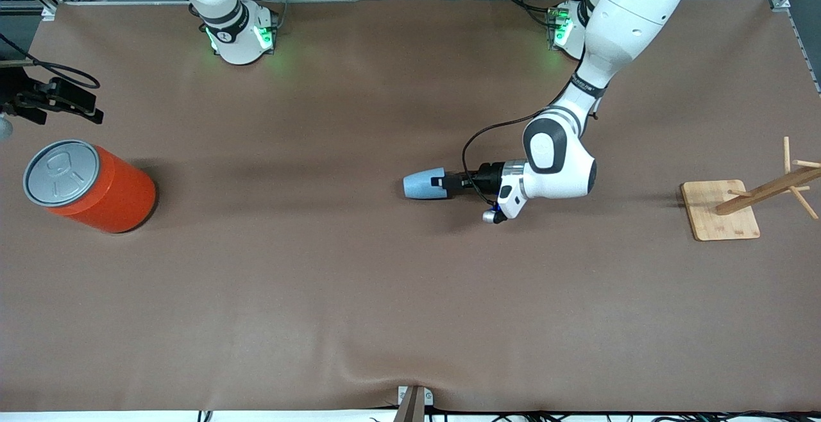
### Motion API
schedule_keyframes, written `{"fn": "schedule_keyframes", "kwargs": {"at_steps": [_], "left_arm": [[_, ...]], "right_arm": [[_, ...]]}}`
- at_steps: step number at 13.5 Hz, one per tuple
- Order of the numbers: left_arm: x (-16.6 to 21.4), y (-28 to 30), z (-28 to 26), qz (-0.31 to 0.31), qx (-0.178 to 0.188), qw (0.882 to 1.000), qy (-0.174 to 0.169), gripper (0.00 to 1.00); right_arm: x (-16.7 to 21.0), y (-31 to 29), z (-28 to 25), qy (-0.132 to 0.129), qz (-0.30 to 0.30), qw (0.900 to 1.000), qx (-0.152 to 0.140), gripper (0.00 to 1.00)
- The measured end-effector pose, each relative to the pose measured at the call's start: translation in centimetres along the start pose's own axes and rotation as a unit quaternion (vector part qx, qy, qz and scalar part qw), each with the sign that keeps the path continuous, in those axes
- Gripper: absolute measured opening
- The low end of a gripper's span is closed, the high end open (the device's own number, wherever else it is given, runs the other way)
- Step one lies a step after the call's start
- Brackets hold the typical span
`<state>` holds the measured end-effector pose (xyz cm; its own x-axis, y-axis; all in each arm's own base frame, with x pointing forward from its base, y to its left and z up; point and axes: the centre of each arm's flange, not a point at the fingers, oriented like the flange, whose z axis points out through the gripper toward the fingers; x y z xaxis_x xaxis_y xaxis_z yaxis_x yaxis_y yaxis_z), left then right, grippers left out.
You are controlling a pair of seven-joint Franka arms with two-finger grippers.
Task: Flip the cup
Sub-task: 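Close the left gripper around the base of the lying cup, then lift the cup with the left gripper and rotate it opening up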
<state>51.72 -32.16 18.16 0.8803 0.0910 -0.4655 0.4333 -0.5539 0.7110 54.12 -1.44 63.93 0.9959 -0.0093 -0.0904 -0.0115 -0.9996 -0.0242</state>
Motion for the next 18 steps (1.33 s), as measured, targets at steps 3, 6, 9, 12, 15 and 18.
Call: {"fn": "schedule_keyframes", "kwargs": {"at_steps": [3, 6, 9, 12, 15, 18], "left_arm": [[0.0, -0.2, 0.1, -0.001, 0.002, 1.0, 0.001, 0.67], [0.2, -0.8, 0.4, 0.001, 0.003, 1.0, 0.004, 0.59], [0.3, -1.3, 1.1, 0.002, -0.02, 1.0, 0.008, 0.55], [0.4, -2.3, 2.2, 0.013, -0.029, 0.999, 0.015, 0.47], [0.7, -2.0, 2.3, 0.018, -0.037, 0.999, 0.017, 0.14], [0.9, 0.4, 0.5, 0.029, -0.048, 0.998, 0.033, 0.06]], "right_arm": [[0.1, 0.0, 0.0, 0.002, 0.0, 1.0, 0.0, 1.0], [0.1, 0.0, 0.1, 0.003, 0.0, 1.0, 0.0, 1.0], [0.1, 0.1, 0.0, 0.004, 0.001, 1.0, 0.0, 1.0], [0.1, 0.1, 0.0, 0.004, 0.001, 1.0, 0.0, 1.0], [0.1, 0.2, 0.0, 0.004, 0.002, 1.0, 0.0, 1.0], [0.1, 0.2, 0.0, 0.004, 0.002, 1.0, 0.0, 1.0]]}}
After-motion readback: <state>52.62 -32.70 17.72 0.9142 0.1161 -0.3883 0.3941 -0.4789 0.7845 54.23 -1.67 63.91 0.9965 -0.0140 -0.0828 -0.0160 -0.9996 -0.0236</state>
